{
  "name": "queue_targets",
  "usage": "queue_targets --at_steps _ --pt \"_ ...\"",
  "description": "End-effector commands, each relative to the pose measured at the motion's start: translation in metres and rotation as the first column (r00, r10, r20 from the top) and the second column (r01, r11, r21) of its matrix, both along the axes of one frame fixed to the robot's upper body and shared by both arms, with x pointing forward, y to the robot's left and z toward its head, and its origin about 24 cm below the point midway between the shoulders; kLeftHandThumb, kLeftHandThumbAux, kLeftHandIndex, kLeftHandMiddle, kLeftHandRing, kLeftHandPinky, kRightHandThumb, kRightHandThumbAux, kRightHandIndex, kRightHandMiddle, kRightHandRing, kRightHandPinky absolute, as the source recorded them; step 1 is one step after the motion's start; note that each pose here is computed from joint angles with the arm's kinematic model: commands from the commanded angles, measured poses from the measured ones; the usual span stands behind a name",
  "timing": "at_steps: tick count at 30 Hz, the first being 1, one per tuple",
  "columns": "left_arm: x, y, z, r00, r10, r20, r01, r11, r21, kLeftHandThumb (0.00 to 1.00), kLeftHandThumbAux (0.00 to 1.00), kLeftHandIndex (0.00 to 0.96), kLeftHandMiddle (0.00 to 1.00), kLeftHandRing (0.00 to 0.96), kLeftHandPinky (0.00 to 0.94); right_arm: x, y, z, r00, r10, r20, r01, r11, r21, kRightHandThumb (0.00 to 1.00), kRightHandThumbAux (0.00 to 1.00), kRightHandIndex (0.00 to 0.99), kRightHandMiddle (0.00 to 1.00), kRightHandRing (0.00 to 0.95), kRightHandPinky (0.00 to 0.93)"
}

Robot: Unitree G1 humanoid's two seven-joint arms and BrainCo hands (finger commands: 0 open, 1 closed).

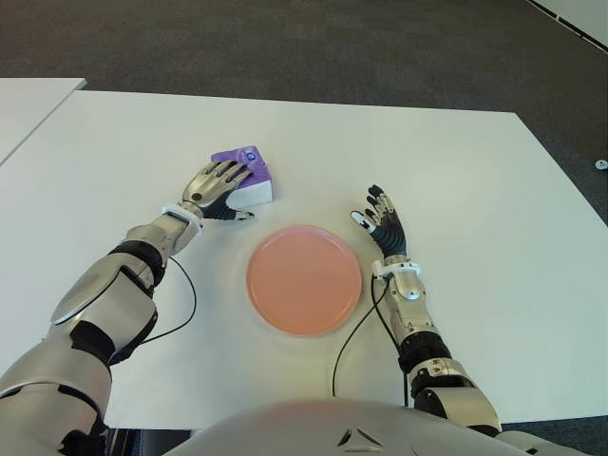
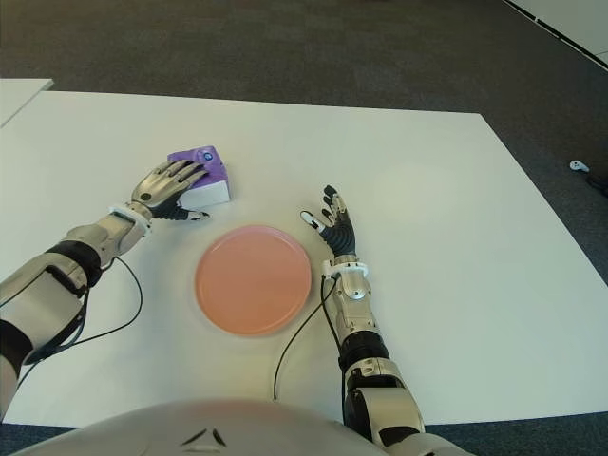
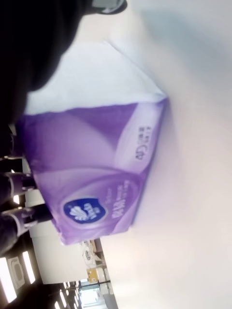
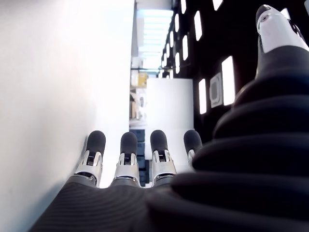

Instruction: Put the tissue paper into the plate.

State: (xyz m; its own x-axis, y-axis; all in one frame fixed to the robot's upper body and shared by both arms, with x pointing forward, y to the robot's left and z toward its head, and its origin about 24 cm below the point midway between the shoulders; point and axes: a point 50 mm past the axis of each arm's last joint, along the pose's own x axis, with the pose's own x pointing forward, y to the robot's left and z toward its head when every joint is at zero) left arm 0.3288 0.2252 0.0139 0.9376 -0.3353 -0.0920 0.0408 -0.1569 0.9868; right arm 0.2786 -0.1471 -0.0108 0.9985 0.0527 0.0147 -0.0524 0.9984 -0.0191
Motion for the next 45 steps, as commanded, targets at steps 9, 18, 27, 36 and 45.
queue_targets --at_steps 9,18,27,36,45 --pt "-0.056 0.044 -0.036 0.967 -0.024 -0.252 0.035 0.999 0.041 0.083 0.32 0.0 0.0 0.0 0.0 -0.032 -0.001 -0.047 0.97 0.005 -0.243 -0.002 1.0 0.011 0.0 0.642 0.0 0.0 0.0 0.0" --pt "-0.069 0.051 -0.039 0.949 -0.037 -0.312 0.051 0.998 0.037 0.086 0.332 0.0 0.0 0.0 0.0 -0.032 -0.001 -0.046 0.97 0.016 -0.241 -0.015 1.0 0.005 0.0 0.642 0.0 0.0 0.0 0.0" --pt "-0.078 0.053 -0.038 0.942 -0.052 -0.333 0.057 0.998 0.003 0.104 0.344 0.0 0.0 0.0 0.0 -0.031 0.003 -0.045 0.971 0.038 -0.236 -0.036 0.999 0.01 0.0 0.63 0.0 0.0 0.0 0.0" --pt "-0.084 0.049 -0.036 0.942 -0.096 -0.322 0.089 0.995 -0.035 0.111 0.34 0.0 0.0 0.0 0.0 -0.03 0.004 -0.044 0.971 0.039 -0.236 -0.039 0.999 0.007 0.0 0.626 0.0 0.0 0.0 0.0" --pt "-0.09 0.046 -0.022 0.94 -0.163 -0.299 0.142 0.986 -0.093 0.089 0.333 0.0 0.0 0.0 0.0 -0.029 0.004 -0.043 0.97 0.035 -0.241 -0.036 0.999 -0.002 0.0 0.626 0.0 0.0 0.0 0.0"
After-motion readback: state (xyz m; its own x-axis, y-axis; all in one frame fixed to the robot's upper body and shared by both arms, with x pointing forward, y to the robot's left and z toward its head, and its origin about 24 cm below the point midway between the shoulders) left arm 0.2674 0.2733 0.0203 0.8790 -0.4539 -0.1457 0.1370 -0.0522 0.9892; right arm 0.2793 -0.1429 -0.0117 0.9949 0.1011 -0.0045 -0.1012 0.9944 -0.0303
